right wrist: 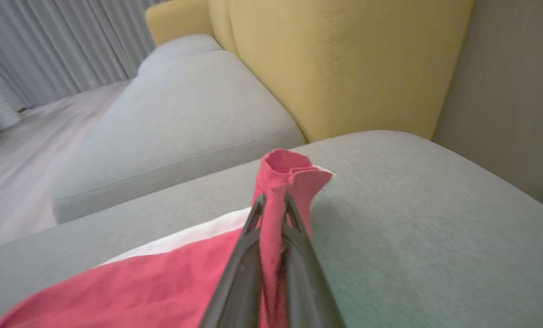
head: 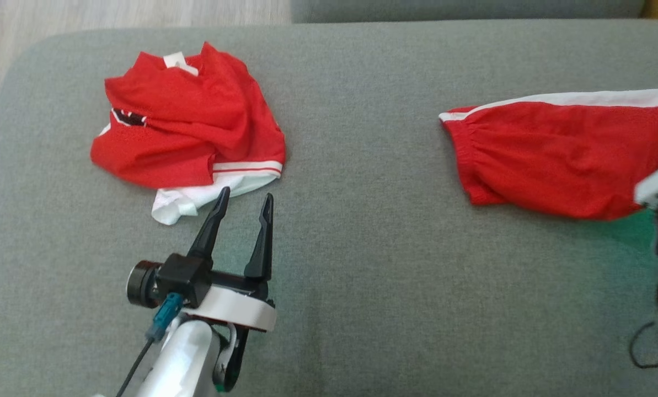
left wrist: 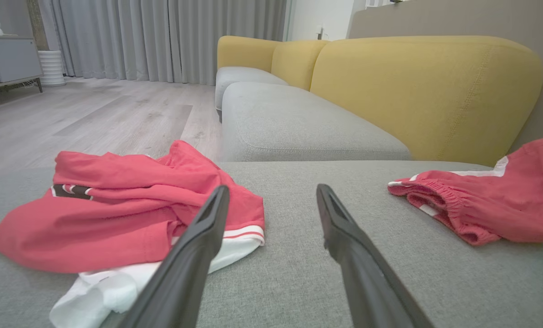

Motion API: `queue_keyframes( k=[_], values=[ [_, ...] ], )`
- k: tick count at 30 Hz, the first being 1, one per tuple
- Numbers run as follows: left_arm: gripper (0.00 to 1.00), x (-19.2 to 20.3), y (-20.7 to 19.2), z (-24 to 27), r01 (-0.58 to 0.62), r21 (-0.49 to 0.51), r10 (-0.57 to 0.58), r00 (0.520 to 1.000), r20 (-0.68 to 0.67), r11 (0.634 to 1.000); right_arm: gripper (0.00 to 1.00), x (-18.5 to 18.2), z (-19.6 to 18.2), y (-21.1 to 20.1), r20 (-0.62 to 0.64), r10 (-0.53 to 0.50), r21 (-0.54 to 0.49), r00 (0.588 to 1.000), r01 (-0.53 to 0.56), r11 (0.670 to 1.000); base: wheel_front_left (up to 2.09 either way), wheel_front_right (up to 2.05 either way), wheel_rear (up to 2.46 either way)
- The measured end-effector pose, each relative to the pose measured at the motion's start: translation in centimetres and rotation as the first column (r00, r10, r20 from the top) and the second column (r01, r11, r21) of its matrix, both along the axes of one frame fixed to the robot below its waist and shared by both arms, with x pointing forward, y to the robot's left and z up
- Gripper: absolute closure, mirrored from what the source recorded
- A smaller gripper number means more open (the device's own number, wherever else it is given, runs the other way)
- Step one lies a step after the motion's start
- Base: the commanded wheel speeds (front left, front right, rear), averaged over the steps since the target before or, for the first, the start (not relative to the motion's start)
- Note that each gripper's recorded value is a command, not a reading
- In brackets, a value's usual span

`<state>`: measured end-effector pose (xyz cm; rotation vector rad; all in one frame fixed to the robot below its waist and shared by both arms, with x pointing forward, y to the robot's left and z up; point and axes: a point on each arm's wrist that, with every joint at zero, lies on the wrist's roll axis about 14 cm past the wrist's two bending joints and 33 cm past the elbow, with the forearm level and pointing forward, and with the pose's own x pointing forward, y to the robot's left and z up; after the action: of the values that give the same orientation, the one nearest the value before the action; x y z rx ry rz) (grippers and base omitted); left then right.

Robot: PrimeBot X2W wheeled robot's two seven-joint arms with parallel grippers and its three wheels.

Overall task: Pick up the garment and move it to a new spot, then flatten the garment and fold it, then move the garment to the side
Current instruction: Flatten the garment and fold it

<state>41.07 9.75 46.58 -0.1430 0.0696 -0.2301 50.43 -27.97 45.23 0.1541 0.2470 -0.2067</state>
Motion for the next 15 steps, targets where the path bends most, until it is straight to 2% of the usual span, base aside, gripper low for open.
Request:
queue_keyframes(
  k=[8, 15],
  values=[
    [0.0, -0.7, -0.2, 0.9, 0.006, 0.0, -0.006, 1.0, 0.024, 1.0, 1.0, 0.5, 3.5, 5.7, 0.126, 0.168, 0.009, 0.978, -0.171, 0.985, 0.0, 0.0, 0.0],
    [0.0, -1.0, 0.7, 1.1, -0.019, 0.004, 0.019, 0.999, 0.026, 1.0, 1.0, 1.3, 4.9, 11.9, 0.173, 0.355, -0.007, 0.919, -0.359, 0.933, 0.0, 0.0, 0.0]
  ],
)
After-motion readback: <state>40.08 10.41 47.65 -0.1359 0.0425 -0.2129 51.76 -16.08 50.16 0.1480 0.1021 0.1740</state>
